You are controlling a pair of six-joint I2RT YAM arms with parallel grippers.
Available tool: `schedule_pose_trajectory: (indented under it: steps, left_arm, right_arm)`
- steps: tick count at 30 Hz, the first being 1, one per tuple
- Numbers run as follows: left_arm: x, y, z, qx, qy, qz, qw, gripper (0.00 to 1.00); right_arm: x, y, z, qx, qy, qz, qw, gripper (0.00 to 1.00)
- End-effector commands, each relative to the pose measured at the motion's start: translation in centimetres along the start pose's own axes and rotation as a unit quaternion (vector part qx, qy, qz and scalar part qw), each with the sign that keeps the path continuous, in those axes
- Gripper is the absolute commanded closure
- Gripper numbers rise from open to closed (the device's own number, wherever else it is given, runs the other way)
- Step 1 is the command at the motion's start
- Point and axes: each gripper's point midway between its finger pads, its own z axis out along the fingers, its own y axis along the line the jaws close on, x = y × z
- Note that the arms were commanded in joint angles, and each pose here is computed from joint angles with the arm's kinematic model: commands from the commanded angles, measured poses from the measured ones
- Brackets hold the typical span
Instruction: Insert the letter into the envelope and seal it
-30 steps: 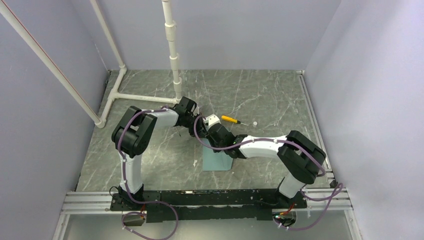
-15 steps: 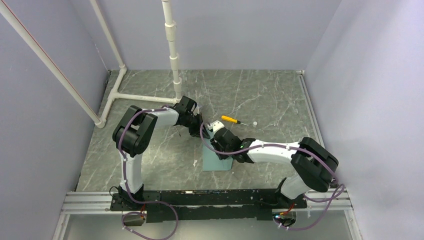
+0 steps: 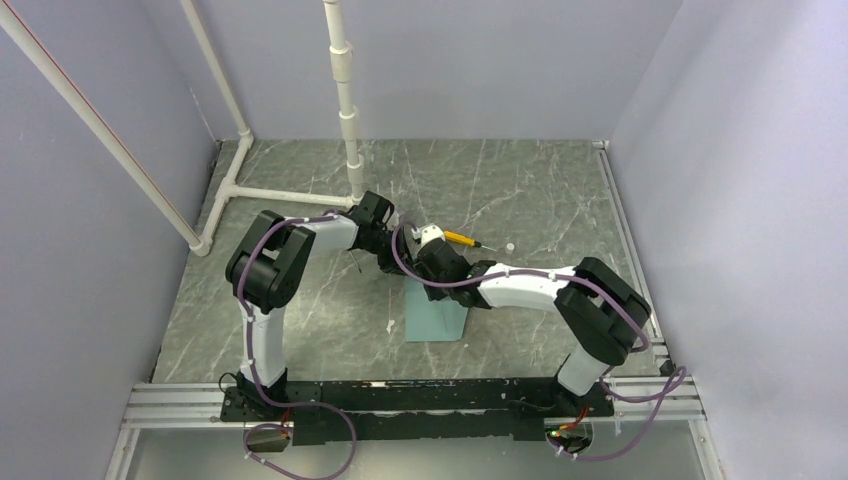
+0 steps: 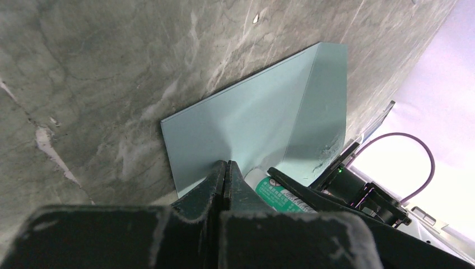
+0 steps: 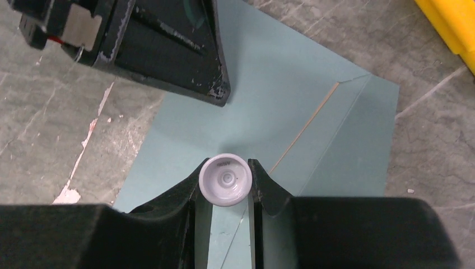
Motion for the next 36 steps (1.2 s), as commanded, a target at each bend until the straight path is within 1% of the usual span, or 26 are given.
schedule_pose_trajectory:
  steps: [1, 5, 9, 13, 16, 22, 24, 26, 28, 31, 36]
  left_arm:
    - [1.5, 4.9, 2.0, -0.083, 0.018, -0.011, 0.996, 0.97]
    - [1.6, 5.0, 2.2, -0.081, 0.023, -0.013, 0.996, 0.98]
    - [1.6, 5.1, 2.3, -0.080, 0.026, -0.014, 0.996, 0.98]
    - [1.4, 4.9, 2.2, -0.079, 0.024, -0.012, 0.997, 0.98]
    - [1.3, 4.8, 2.2, -0.076, 0.025, -0.011, 0.997, 0.97]
    - [1.4, 4.8, 2.2, -0.076, 0.025, -0.013, 0.997, 0.98]
    - [1.4, 4.8, 2.2, -0.074, 0.026, -0.014, 0.997, 0.98]
    - [1.3, 4.8, 2.2, -0.073, 0.025, -0.012, 0.997, 0.98]
    - [1.3, 4.7, 2.2, -0.072, 0.024, -0.013, 0.997, 0.98]
    - [1.4, 4.7, 2.2, -0.070, 0.023, -0.015, 0.997, 0.97]
    - [1.5, 4.8, 2.3, -0.068, 0.024, -0.017, 0.997, 0.98]
  right_arm:
    - [3.5, -2.4, 0.4, 0.058, 0.062, -0.001, 0.996, 1.00]
    - [2.9, -1.6, -1.5, 0.041, 0.037, -0.013, 0.998, 1.00]
    - [4.0, -0.6, -2.8, 0.019, 0.042, -0.030, 0.998, 1.00]
    - [5.2, 0.5, -3.0, -0.005, 0.051, -0.038, 0.998, 1.00]
    - [5.0, 0.9, -2.5, -0.010, 0.048, -0.037, 0.998, 1.00]
    - [3.9, -0.9, -0.3, 0.041, 0.052, -0.031, 0.997, 1.00]
    - [3.9, -2.0, 0.5, 0.074, 0.068, -0.036, 0.994, 1.00]
    - [3.2, -2.3, 0.7, 0.093, 0.067, -0.037, 0.993, 1.00]
    - [2.6, -2.4, 0.6, 0.098, 0.061, -0.033, 0.993, 1.00]
    - [2.9, -2.4, 0.2, 0.096, 0.064, -0.028, 0.993, 1.00]
    - [4.3, -1.6, -1.5, 0.056, 0.064, -0.025, 0.996, 1.00]
